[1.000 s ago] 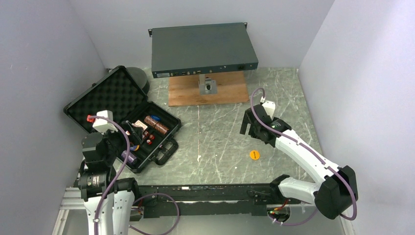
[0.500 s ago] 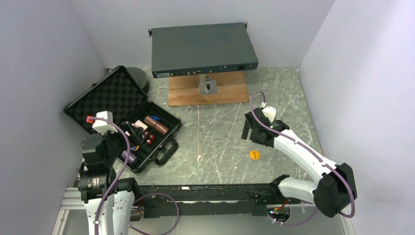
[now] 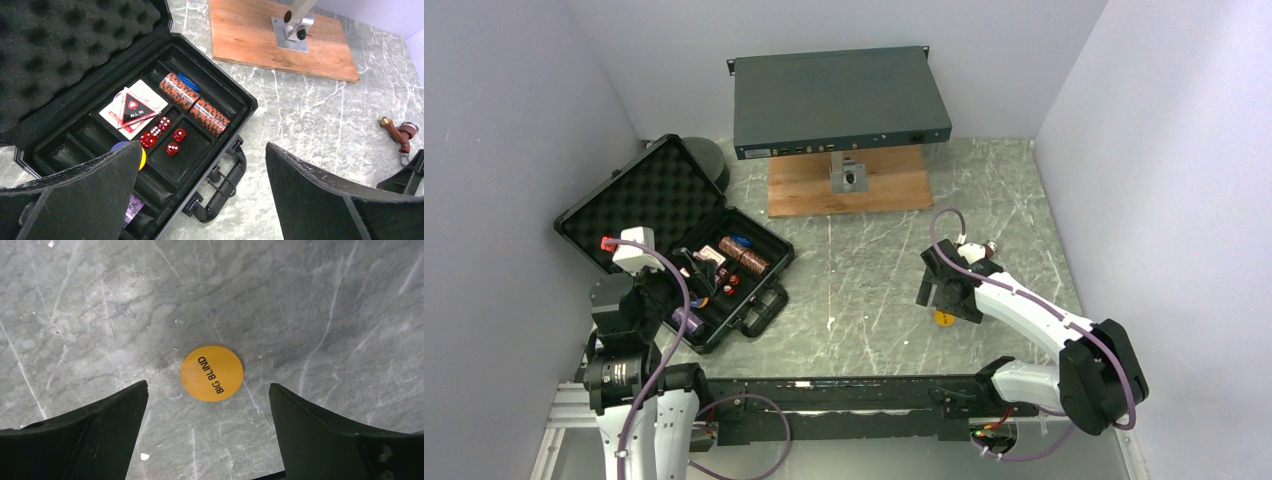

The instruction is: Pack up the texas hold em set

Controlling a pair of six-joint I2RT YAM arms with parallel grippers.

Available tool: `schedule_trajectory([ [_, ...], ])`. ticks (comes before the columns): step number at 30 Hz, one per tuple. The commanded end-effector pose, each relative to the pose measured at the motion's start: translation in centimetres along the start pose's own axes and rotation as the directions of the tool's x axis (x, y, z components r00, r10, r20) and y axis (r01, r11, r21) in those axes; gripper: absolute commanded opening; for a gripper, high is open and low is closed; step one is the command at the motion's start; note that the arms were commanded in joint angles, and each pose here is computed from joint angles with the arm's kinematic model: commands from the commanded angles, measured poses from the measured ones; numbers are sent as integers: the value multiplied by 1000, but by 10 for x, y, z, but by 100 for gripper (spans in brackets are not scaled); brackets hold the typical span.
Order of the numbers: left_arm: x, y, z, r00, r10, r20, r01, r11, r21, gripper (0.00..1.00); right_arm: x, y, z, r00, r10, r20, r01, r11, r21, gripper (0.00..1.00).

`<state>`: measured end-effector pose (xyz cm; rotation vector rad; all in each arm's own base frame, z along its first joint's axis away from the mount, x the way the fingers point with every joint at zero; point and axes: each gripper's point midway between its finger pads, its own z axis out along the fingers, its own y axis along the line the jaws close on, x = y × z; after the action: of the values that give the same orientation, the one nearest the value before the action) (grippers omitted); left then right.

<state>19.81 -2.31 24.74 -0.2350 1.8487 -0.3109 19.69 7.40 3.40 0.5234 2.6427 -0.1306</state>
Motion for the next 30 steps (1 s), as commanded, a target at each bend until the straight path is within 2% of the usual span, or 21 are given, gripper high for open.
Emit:
schedule_trajectory([
  [1,-5,0,5,1000,12,20,-12,1000,4,100,-4,11,5,997,74,20,-73,996,-49,93],
  [10,-5,3,4,1000,10,20,-10,1000,-14,100,7,6,19,994,105,-24,-106,994,-35,84],
  [17,-6,3,4,1000,10,22,-10,1000,-14,100,8,0,25,993,112,-42,-113,994,-12,72],
  [30,-6,3,3,1000,12,27,-11,1000,-13,100,20,-1,32,989,95,-112,-94,996,13,60],
])
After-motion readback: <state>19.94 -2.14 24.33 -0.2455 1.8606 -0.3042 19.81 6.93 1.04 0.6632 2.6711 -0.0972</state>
